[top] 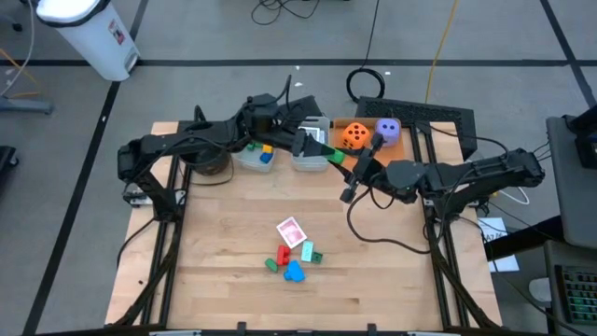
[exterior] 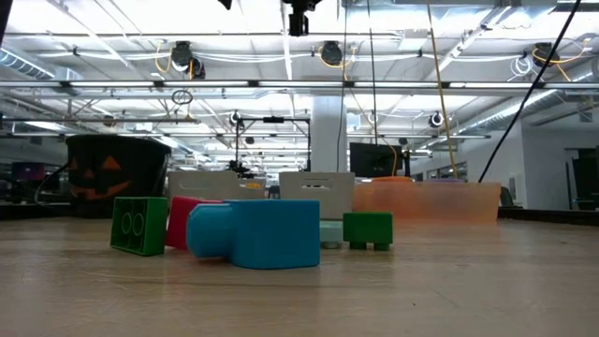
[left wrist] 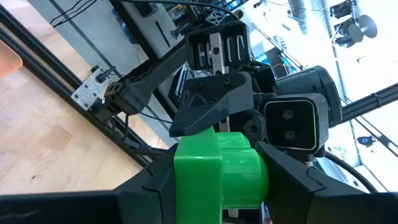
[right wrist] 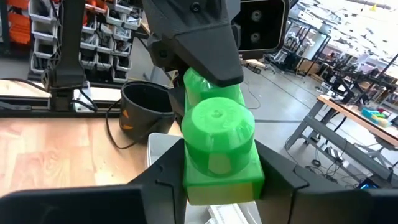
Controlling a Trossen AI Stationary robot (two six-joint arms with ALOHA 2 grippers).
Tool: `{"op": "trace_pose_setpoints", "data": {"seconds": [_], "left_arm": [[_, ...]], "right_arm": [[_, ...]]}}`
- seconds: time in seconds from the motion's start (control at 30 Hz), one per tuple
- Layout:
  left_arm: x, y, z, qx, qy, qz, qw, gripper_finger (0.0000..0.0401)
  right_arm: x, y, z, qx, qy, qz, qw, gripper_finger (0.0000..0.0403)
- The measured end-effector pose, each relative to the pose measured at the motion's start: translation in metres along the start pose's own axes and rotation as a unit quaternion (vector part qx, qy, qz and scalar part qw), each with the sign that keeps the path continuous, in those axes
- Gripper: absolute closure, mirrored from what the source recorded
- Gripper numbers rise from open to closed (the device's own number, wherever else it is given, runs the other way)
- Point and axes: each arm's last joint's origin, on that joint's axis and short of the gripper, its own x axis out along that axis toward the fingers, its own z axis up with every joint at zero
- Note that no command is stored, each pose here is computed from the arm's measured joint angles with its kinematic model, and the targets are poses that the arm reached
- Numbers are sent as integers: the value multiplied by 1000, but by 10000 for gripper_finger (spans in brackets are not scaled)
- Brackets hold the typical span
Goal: Pick & Place Toys
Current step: Put the green game piece into the left gray bin
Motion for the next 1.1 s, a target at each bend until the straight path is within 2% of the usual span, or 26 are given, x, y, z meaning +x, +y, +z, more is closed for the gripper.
{"op": "trace_pose_setpoints", "data": {"seconds": [0.23,0.33,0.5,0.73,0.9,1.1], "left_arm": [[0,0,0,0,1,0,1000,227],[0,0,0,7,1,1,1000,203],[0,0,-1,43,6,0,999,164],[0,0,0,114,4,-1,993,148],[-1,1,0,192,14,-12,981,147],[-3,1,2,246,19,-17,969,147]], "right_arm": [[0,0,0,3,-1,-1,1000,285],[0,0,0,6,-1,-4,1000,285],[0,-1,2,18,-5,-10,1000,285],[0,-1,0,27,-1,-6,1000,287],[-4,-6,1,88,-2,56,995,287],[-8,-15,-7,159,46,152,974,287]]}}
